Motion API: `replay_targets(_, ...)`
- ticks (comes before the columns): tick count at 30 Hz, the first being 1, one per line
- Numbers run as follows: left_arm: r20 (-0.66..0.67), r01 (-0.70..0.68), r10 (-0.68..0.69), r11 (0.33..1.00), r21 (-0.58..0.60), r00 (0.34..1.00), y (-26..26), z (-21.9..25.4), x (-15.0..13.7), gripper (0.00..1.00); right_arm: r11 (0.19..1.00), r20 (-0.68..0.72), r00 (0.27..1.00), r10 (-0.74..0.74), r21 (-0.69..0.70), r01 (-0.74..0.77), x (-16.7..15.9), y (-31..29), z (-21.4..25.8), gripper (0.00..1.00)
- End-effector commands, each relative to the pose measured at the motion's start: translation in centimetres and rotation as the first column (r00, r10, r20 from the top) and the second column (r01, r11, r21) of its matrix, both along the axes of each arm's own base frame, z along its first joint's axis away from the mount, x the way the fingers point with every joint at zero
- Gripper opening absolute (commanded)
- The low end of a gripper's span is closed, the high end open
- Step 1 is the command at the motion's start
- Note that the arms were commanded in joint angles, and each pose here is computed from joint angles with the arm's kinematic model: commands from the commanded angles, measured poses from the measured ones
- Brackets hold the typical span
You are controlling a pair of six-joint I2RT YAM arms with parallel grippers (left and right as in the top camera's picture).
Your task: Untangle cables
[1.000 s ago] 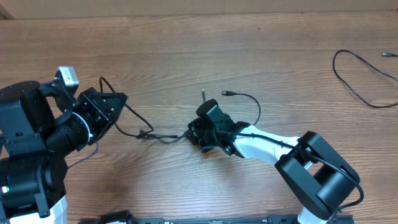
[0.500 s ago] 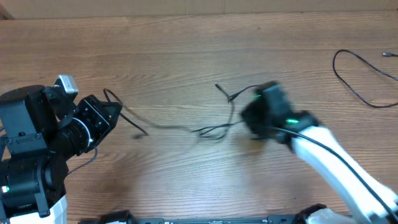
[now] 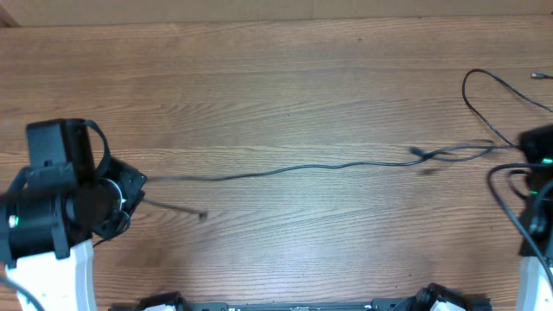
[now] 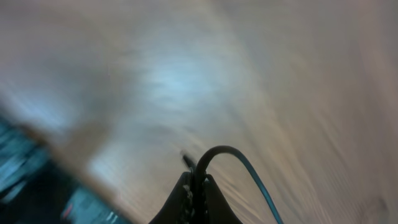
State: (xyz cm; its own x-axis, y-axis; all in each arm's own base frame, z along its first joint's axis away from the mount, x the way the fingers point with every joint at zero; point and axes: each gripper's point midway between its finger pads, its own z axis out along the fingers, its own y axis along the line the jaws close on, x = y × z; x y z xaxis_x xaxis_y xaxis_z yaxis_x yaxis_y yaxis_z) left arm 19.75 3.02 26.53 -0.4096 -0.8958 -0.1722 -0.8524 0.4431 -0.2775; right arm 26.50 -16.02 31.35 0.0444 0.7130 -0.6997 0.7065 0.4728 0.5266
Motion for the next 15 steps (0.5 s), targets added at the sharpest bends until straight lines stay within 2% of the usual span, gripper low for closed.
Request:
replay_targets(1,-0.032,-0.255,0.262,0.957,0.137,0.965,3.7,-0.1,-0.4,0.04,0.998,0.014,0.998,-0.061,-0.02,0.061,-1.4,-2.1,1.2,0.04)
replay_targets(4,-0.062,-0.272,0.283,0.951,0.15,0.957,4.1,-0.7,0.1,0.04,0.997,0.004,0.997,-0.081,-0.018,0.081,-1.4,-2.5,0.9,0.04)
replay_targets(9,-0.078,-0.436,0.455,0.881,0.181,0.887,5.2,-1.3,-0.1,0.04,0.995,-0.028,0.995,-0.096,-0.012,0.095,-1.2,-3.0,0.0,0.04)
replay_targets(13,-0.095,-0.471,0.493,0.863,0.185,0.865,5.4,-1.7,-0.2,0.04,0.994,-0.03,0.994,-0.105,-0.015,0.104,-1.2,-3.2,0.0,0.04)
replay_targets(15,-0.096,-0.537,0.565,0.816,0.215,0.82,6.2,-1.7,-0.9,0.04,0.989,-0.043,0.988,-0.145,-0.035,0.144,-1.8,-3.8,0.0,0.04)
